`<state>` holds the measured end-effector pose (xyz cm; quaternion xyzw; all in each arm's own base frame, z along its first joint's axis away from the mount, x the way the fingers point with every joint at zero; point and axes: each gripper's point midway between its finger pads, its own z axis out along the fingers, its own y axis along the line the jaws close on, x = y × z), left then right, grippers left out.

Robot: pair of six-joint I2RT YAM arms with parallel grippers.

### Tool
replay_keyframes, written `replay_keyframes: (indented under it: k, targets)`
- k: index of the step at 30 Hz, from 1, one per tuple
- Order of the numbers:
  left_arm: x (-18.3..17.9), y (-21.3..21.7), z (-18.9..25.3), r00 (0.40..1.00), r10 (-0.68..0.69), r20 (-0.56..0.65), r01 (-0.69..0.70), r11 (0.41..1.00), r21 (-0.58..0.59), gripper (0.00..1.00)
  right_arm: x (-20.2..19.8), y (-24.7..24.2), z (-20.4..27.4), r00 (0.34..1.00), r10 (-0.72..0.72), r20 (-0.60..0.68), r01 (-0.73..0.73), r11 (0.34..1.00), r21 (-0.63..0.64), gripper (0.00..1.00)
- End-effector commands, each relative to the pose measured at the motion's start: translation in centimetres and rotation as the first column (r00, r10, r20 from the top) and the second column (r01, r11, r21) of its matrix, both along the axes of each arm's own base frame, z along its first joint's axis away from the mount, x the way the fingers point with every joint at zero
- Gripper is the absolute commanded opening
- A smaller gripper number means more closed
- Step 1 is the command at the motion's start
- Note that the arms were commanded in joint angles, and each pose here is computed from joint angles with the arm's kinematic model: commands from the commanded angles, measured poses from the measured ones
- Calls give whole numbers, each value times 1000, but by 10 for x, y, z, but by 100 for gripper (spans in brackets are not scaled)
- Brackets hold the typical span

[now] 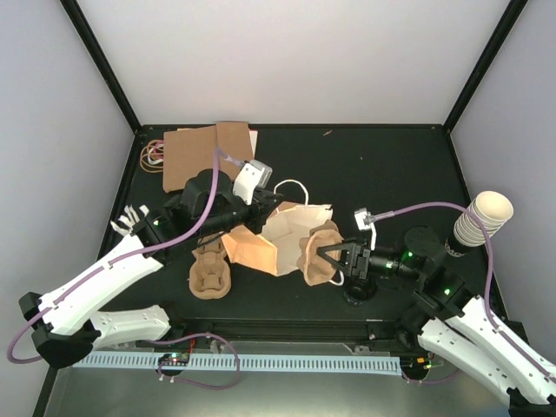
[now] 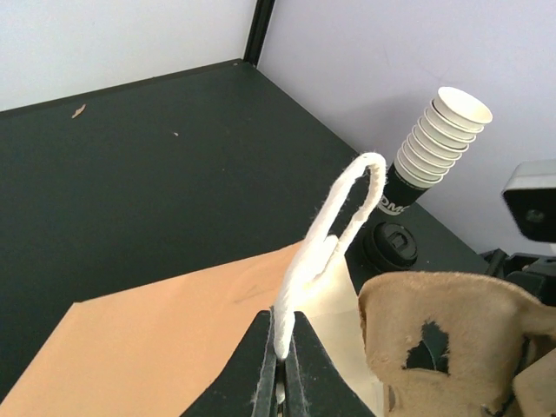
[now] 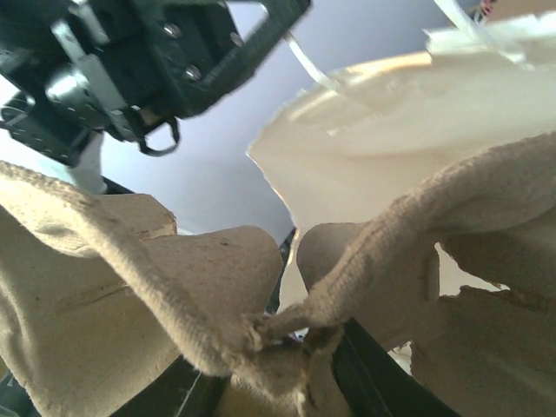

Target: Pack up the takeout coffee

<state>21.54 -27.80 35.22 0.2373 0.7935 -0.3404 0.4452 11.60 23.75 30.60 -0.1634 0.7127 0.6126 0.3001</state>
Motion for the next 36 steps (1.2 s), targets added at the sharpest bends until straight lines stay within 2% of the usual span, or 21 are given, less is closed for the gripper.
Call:
replay_keyframes:
  k: [1, 6, 18, 23, 28, 36]
  targets:
    - [5, -2, 28, 998, 6, 64, -4, 999, -38, 2, -2, 1, -25, 997, 7, -71, -14, 996, -92, 30]
    - [5, 0, 27, 997, 10, 71, -8, 1000, -26, 1, -4, 5, -45, 992, 38, -124, -58, 984, -169, 30]
    - [8, 10, 28, 996, 51, 71, -50, 999, -12, 1, 2, 1, -58, 991, 8, -131, -47, 954, -297, 31]
    - [-5, -3, 27, 996, -53, 74, 55, 998, -28, 2, 11, 10, -40, 996, 14, -84, -34, 970, -242, 31]
    - [-18, -15, 24, 986, -158, 59, 160, 986, -39, 2, 24, 23, -33, 998, 24, -66, -40, 966, -257, 31]
    - [-29, -16, 17, 975, -215, 48, 217, 976, -36, 1, 42, 39, -22, 999, 26, -26, -32, 971, -236, 31]
